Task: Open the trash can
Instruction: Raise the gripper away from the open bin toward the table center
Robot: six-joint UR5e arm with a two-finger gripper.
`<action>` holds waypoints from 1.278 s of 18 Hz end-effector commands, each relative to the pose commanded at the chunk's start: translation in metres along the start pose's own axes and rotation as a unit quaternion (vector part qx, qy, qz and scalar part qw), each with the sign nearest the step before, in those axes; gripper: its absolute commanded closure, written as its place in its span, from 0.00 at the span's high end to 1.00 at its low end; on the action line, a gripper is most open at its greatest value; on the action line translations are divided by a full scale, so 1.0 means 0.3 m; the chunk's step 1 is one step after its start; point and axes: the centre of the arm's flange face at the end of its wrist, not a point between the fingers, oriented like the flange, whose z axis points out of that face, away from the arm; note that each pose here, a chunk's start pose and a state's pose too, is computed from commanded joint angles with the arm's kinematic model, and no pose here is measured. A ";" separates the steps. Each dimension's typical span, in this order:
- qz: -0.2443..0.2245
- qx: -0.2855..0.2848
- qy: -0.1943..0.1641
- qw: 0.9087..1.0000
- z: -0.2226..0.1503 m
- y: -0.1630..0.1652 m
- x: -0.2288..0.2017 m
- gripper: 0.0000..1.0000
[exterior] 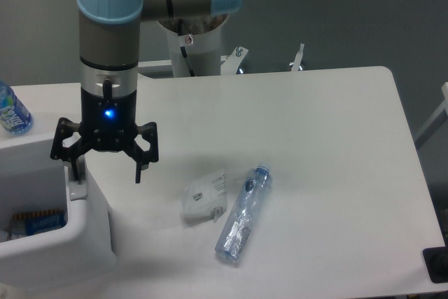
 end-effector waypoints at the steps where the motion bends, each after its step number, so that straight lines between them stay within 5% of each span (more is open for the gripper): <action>1: 0.000 0.000 0.001 1.000 0.000 0.000 0.000 1.00; 8: -0.001 0.046 -0.019 0.999 -0.132 -0.105 -0.049 1.00; 13: 0.017 0.070 -0.147 0.987 -0.256 -0.174 -0.208 1.00; 16: 0.069 0.024 -0.208 0.975 -0.297 -0.129 -0.290 1.00; 23: 0.234 -0.121 -0.198 0.944 -0.368 -0.005 -0.448 1.00</action>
